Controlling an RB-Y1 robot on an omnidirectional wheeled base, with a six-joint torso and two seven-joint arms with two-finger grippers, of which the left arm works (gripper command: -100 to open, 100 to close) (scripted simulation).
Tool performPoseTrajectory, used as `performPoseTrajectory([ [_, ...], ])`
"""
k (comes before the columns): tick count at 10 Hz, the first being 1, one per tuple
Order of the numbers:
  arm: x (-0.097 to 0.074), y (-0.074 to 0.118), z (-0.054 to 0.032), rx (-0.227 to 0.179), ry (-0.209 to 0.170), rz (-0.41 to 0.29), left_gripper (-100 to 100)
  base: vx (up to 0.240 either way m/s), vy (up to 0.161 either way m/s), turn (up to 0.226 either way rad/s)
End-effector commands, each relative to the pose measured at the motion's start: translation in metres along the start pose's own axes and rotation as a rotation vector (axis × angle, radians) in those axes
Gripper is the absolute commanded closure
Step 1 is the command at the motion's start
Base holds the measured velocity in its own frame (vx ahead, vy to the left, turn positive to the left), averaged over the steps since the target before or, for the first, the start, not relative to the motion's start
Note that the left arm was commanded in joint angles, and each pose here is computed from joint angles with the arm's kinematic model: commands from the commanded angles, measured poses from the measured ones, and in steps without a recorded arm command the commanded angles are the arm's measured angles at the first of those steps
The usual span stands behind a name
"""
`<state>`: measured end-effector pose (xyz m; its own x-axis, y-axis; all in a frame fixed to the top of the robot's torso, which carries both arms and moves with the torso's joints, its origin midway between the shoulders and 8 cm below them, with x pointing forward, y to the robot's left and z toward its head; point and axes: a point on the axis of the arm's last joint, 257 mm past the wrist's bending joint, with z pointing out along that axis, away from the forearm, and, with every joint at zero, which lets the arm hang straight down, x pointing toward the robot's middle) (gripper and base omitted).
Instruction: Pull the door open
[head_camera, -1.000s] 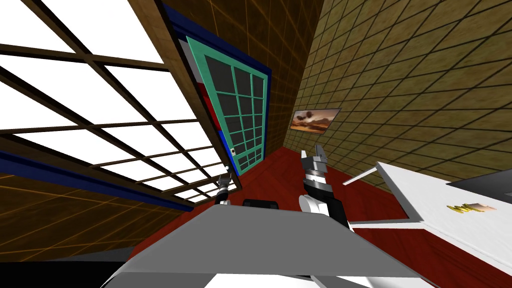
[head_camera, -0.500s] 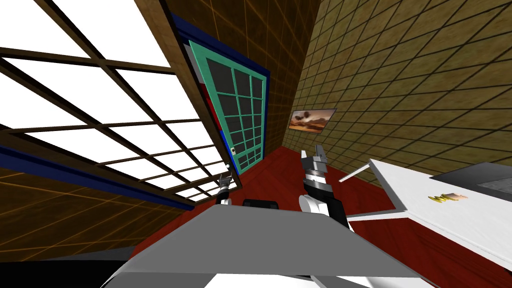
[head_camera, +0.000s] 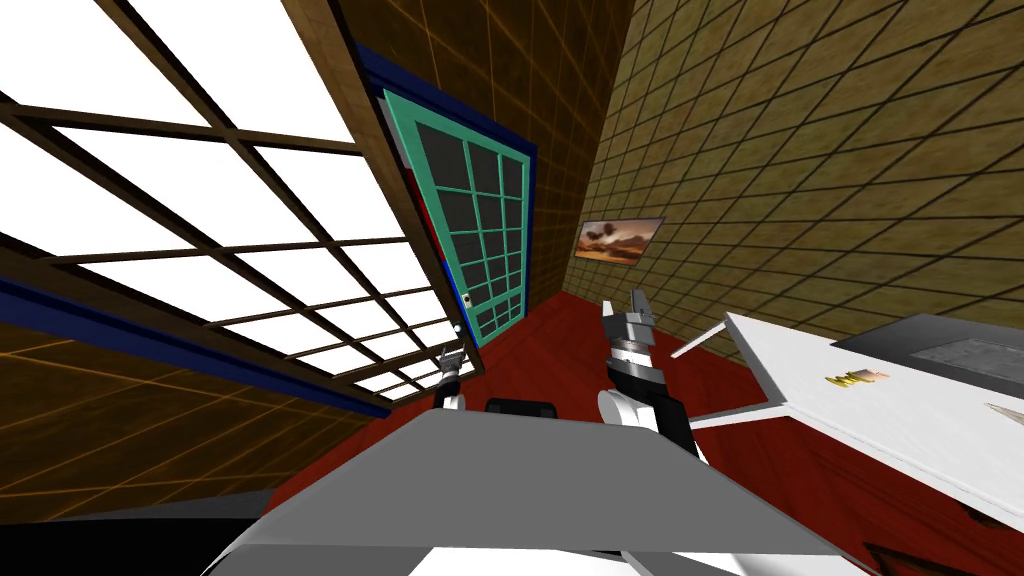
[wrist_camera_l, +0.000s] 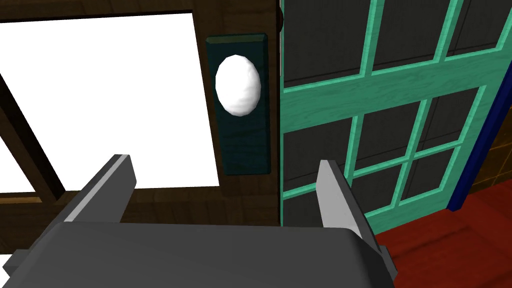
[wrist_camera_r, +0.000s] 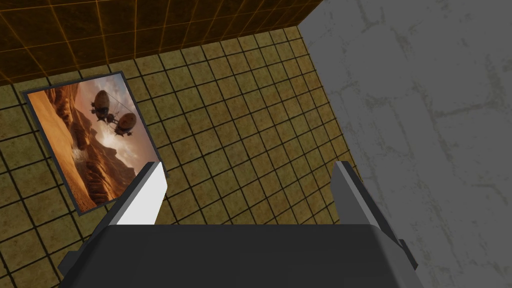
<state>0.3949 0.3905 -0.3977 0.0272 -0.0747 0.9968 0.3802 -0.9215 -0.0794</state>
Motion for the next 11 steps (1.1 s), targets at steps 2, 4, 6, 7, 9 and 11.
performPoseTrajectory([
  [2, 0.000, 0.003, 0.0016, 0.002, -0.003, -0.072, -100, -0.061, 0.003, -0.021],
  [4, -0.003, -0.017, -0.0001, 0.016, -0.004, -0.058, -100, 0.051, 0.005, -0.050],
  [6, -0.005, -0.039, -0.0017, 0.032, -0.005, -0.058, -100, 0.241, -0.008, -0.100],
  [7, -0.005, -0.039, -0.0017, 0.032, -0.005, -0.058, -100, 0.180, 0.028, -0.026],
  [9, -0.007, -0.062, -0.0034, 0.049, -0.005, -0.059, -100, 0.120, 0.024, -0.054],
  [11, -0.007, -0.084, -0.0052, 0.066, -0.003, -0.059, -100, 0.195, 0.028, -0.096],
])
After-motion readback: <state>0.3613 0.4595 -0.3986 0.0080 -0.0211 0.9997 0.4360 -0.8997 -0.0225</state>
